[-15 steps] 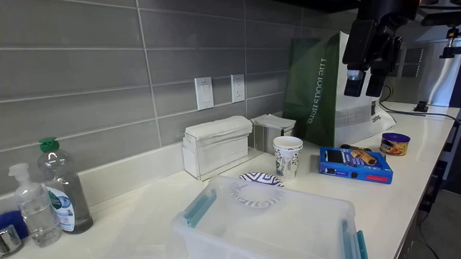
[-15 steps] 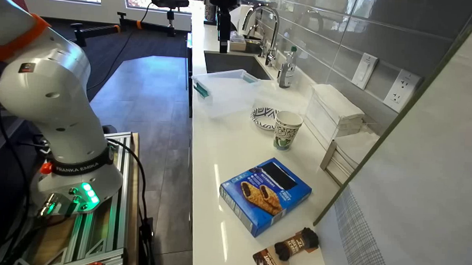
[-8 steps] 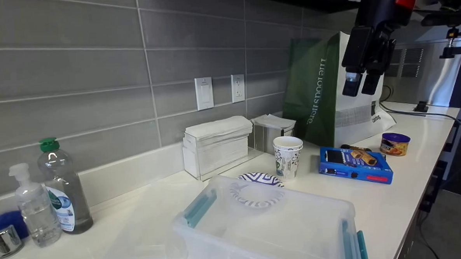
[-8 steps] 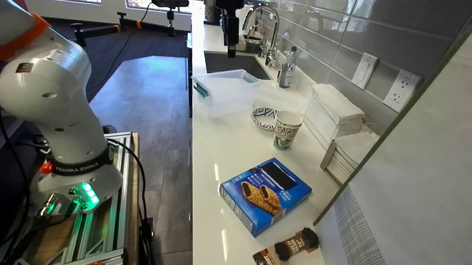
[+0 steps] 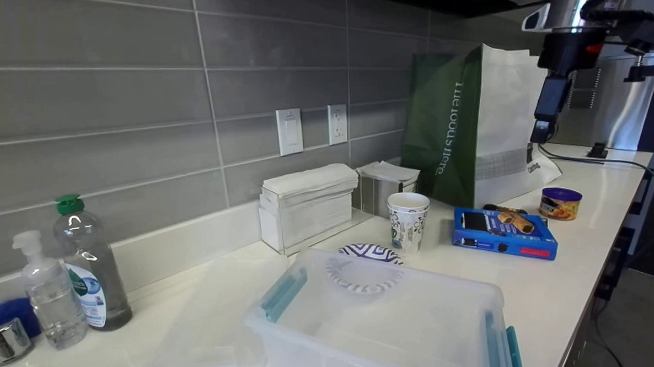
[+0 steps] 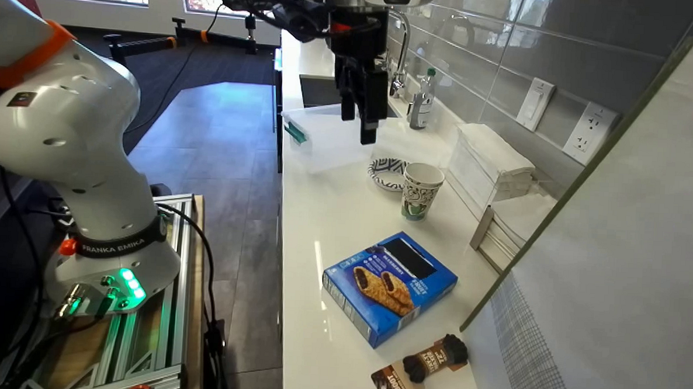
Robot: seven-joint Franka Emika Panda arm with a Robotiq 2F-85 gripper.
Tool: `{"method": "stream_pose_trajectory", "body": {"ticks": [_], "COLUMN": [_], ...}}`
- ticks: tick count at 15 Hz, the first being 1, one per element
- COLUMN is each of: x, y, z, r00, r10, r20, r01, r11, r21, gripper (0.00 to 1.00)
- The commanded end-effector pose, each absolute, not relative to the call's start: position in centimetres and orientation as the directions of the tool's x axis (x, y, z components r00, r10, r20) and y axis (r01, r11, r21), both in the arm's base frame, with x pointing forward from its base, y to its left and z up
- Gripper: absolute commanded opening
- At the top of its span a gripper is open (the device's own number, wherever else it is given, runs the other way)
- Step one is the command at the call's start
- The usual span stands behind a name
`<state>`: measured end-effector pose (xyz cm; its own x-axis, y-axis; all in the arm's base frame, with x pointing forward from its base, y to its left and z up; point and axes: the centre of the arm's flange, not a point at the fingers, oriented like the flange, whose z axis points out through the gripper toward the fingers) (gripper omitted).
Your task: Put the red pack in the clear container on the left.
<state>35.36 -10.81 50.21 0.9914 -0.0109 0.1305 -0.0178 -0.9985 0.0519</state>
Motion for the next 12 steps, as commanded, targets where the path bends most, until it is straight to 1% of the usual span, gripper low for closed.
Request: {"method": "stream_pose_trajectory", "body": {"ticks": [1, 3, 5, 6, 8, 12], "x": [33.9, 33.9, 34.2, 32.4, 32.0, 32.8], "y": [-18.6, -23.4, -27.7, -24.0, -26.7, -27.1], "z": [46.9, 45.2, 43.3, 45.7, 43.9, 43.4], "r00": [0.983, 0.973, 0.963, 0.966, 0.964, 0.966], "r10": [0.018, -0.026, -0.166, -0.099, -0.156, -0.163], "r20": [0.184, 0.227, 0.213, 0.240, 0.217, 0.202], "r01": [-0.002, -0.049, -0.174, -0.118, -0.169, -0.175], "r11": [-0.994, -0.994, -0.985, -0.991, -0.985, -0.984], "r21": [0.112, 0.093, 0.019, 0.064, 0.044, 0.044], "gripper": [1.00, 1.00, 1.00, 1.00, 1.00, 1.00]}}
